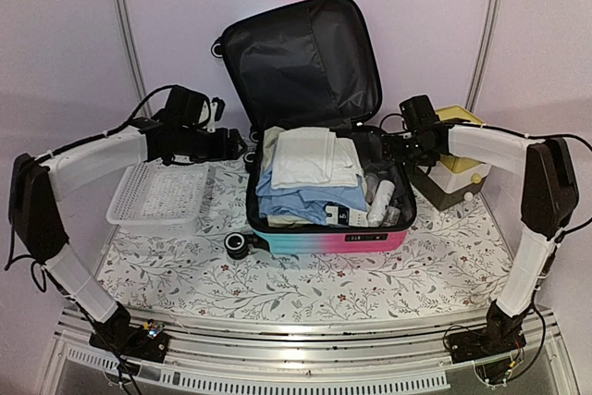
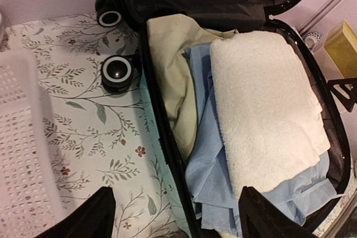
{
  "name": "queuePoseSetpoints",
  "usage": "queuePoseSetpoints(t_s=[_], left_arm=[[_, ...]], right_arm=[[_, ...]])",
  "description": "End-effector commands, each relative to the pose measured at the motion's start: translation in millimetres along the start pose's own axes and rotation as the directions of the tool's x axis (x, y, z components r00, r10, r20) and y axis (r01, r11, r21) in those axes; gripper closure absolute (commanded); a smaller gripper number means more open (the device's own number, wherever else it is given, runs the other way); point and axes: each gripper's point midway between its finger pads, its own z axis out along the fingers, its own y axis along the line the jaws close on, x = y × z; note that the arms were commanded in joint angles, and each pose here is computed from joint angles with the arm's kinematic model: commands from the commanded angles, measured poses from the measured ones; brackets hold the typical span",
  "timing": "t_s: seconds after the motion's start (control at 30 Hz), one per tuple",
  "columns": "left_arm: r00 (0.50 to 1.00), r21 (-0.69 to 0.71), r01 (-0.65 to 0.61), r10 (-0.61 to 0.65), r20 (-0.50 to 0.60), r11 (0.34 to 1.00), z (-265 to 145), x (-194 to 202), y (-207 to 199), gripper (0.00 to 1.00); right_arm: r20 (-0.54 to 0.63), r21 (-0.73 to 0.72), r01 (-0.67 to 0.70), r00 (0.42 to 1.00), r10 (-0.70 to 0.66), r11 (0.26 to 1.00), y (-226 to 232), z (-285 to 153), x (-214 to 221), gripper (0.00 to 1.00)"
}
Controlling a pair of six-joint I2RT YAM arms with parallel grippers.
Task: Open, take out, and arrange the luggage
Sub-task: Adjust the opened luggage at the corner of the board, then adjust the bin at the corner of the board.
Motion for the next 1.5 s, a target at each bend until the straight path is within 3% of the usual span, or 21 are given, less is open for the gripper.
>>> queuePoseSetpoints(t_s=[0.0,0.17,0.43,0.63,0.87,1.47], left_arm=[[0.998,-0.215,-0.044,0.033,-0.057,0.976,-19.4,17.2,47.1,0.22],[0.993,-0.444,-0.063,0.013,-0.114,0.894,-33.4,30.1,109.4,0.20],[0.972,-0.486,-0.054,-0.065,-0.224,0.872,-5.5,63.0,148.8,0.22],[0.946,-0.405,-0.045,-0.091,-0.312,0.913,19.9,89.7,141.0,0.35],[0.943,-0.292,0.021,-0.116,-0.312,0.956,22.8,102.1,114.5,0.48],[0.939,-0.132,0.035,-0.078,-0.335,0.991,7.8,126.1,39.3,0.48]], right_arm=[[0.019,-0.029,-0.002,1.000,0.003,1.000,-0.8,-10.4,-0.5,0.01],[0.005,-0.036,-0.009,1.000,0.009,0.999,-4.2,-12.1,12.5,0.01],[0.000,-0.059,-0.013,1.000,0.013,0.998,-5.5,-16.1,24.4,0.01],[-0.003,-0.058,-0.018,1.000,0.018,0.998,-6.7,-16.8,27.4,0.01],[0.001,-0.056,-0.018,1.000,0.018,0.998,-8.3,-17.8,29.4,0.01],[-0.007,-0.060,-0.012,1.000,0.011,0.998,-8.6,-16.2,34.8,0.01]])
